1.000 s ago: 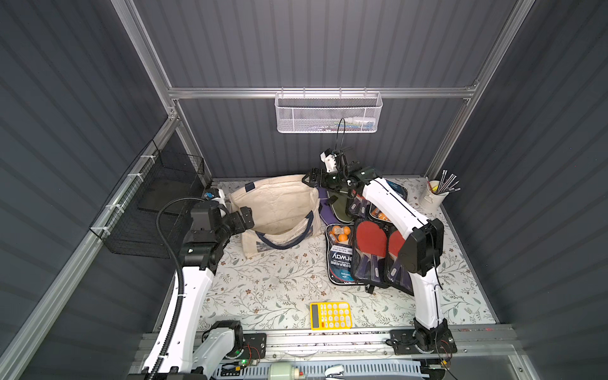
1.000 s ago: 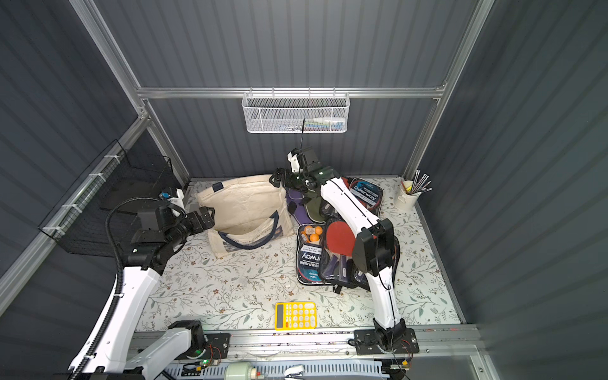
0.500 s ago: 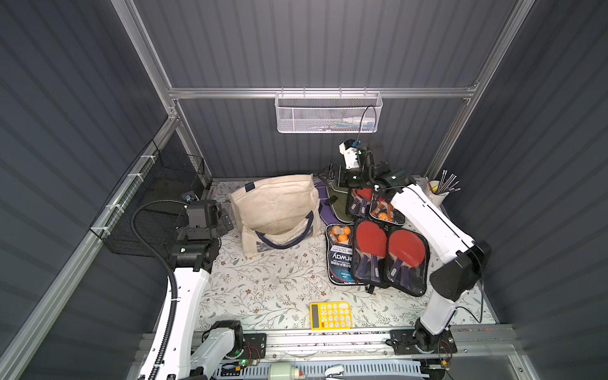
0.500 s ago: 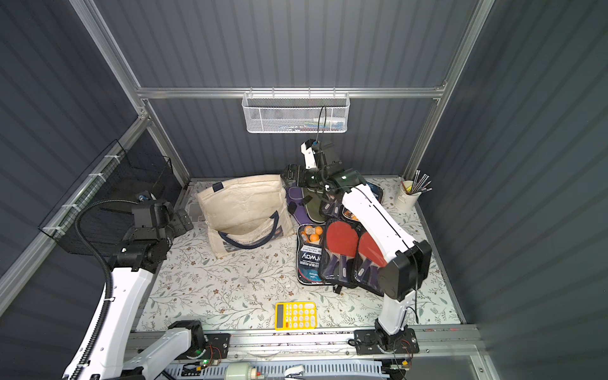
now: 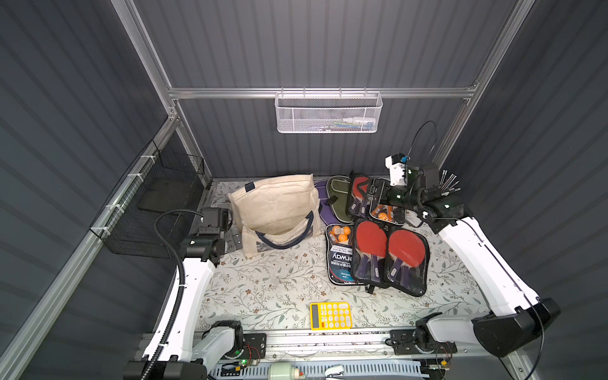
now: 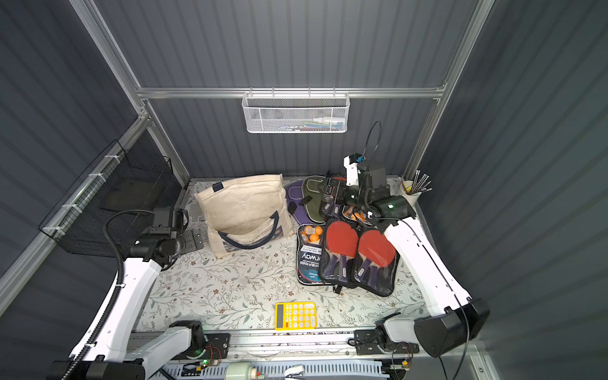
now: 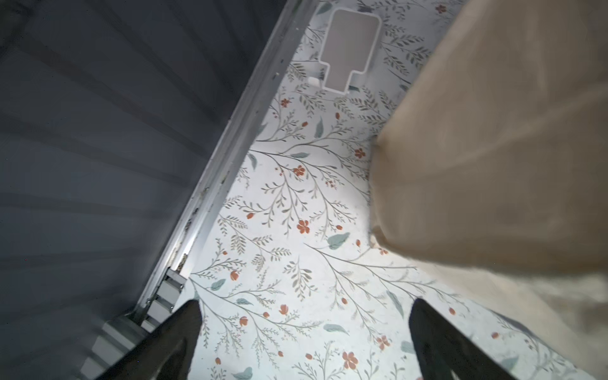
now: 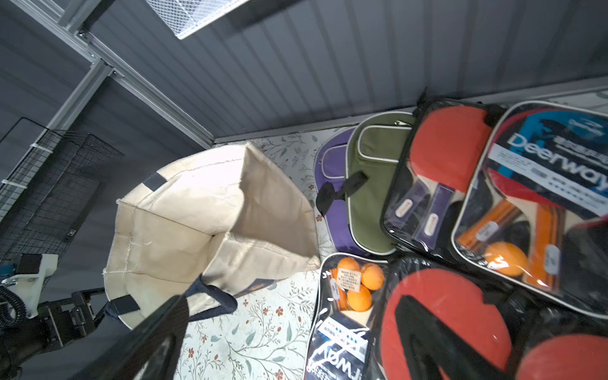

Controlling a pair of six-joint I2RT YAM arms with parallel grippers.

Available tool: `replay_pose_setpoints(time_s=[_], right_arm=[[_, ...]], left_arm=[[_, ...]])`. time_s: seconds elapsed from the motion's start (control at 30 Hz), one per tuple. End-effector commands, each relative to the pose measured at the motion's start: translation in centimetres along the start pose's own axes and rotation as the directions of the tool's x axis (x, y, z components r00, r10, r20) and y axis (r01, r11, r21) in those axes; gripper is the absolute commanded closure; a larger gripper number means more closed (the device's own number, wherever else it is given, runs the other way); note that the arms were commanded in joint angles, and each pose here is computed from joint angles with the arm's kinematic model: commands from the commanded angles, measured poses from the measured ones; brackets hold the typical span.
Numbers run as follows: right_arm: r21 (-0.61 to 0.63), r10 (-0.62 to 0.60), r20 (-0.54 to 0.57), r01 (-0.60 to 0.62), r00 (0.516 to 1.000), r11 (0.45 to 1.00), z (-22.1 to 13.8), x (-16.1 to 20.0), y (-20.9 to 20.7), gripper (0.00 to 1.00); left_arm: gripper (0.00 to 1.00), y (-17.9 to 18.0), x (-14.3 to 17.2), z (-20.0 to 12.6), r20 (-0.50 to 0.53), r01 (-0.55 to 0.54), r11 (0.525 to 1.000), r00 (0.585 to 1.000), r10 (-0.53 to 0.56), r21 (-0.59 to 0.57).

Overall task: Remove the ping pong set from the canvas bag
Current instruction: Reset both arms

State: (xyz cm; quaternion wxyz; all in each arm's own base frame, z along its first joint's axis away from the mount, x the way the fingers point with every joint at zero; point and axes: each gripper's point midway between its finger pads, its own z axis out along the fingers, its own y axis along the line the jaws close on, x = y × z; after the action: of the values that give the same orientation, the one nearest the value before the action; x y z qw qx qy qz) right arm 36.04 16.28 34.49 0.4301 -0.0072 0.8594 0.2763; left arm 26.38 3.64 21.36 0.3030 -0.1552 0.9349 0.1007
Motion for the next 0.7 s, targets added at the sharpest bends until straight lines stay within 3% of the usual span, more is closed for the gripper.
replay_pose_setpoints(time_s=[0.0,0.1,0.37,0.67], right_arm=[[0.033,0.031,-0.005,-0.031,0.999,0.999,-1.2,0.9,-1.8,0.01],[0.059,0.063,-0.008,-0.062,0.998,0.996,-1.8,1.8,-3.6,0.01],[0.102,0.124,0.014,-0.125,0.992,0.987,-2.8,2.4,-6.8,0.01],[0.164,0.148,0.005,-0.147,0.989,0.975,-0.1,4.5,-10.5,0.01]], left_arm=[[0.01,-2.8,1.5,0.4,-0.088,-0.029,0.989,0.995,0.042,0.147],[0.01,-4.8,2.3,1.1,-0.135,-0.002,0.972,0.99,0.035,0.236],[0.0,-7.1,4.2,2.9,-0.2,0.021,0.951,0.979,0.043,0.309],[0.0,-8.0,4.5,6.2,-0.121,0.062,0.947,0.992,-0.025,0.314]])
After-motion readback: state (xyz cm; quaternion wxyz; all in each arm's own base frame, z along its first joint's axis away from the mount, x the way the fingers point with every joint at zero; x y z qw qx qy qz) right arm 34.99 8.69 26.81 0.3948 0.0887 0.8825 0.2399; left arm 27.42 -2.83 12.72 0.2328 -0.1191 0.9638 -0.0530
